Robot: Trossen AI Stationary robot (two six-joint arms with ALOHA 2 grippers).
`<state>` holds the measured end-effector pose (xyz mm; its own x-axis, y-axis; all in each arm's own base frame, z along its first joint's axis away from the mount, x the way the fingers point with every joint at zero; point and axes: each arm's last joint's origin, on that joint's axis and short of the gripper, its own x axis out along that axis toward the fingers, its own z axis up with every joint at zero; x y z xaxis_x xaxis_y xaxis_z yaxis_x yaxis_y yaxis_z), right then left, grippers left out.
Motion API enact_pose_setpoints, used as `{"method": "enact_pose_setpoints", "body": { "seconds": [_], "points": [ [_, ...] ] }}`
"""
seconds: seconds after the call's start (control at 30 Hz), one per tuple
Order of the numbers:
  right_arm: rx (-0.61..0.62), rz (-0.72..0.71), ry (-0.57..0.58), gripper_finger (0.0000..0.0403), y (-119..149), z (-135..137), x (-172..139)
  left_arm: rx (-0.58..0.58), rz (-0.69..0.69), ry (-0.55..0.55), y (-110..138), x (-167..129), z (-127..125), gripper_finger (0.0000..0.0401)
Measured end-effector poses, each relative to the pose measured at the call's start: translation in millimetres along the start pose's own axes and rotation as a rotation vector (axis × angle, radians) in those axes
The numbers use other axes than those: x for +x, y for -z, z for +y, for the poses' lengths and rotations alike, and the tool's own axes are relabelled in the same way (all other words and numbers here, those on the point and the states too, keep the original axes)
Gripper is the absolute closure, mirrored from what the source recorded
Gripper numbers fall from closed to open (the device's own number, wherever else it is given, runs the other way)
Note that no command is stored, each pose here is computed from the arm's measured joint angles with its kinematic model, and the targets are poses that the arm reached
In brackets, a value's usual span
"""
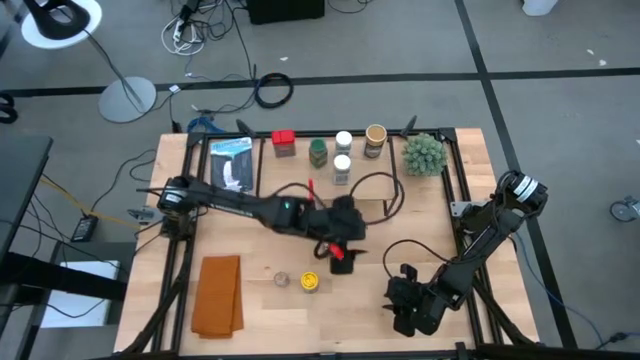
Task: Shelf spices
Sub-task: Put the green seasoning bottle on the shelf
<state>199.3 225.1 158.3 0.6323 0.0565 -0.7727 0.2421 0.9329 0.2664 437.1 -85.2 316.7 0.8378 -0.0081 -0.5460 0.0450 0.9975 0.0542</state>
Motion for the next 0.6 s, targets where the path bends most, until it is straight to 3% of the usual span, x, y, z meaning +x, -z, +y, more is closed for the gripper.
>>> {"method": "enact_pose_setpoints", "body": {
  "seconds": [0.13, 0.37, 0.6],
  "points": [
    [-0.01, -0.019, -0.017, 0.0253, -1.4, 2.1, 0.0, -0.045, -0.167, 0.014, 12.1, 16.0, -9.7, 0.0107],
    [-0.035, -0.032, -0.04, 0.0253, -2.7, 4.6, -0.1, -0.183, -0.327, 0.01, 52.3, 33.7, -5.7, 0.0107],
    [-0.035, -0.049, -0.033, 0.0253, -3.3, 4.6, -0.2, -0.226, -0.457, -0.099, 83.5, -14.8, 1.6, 0.0108]
  ]
}}
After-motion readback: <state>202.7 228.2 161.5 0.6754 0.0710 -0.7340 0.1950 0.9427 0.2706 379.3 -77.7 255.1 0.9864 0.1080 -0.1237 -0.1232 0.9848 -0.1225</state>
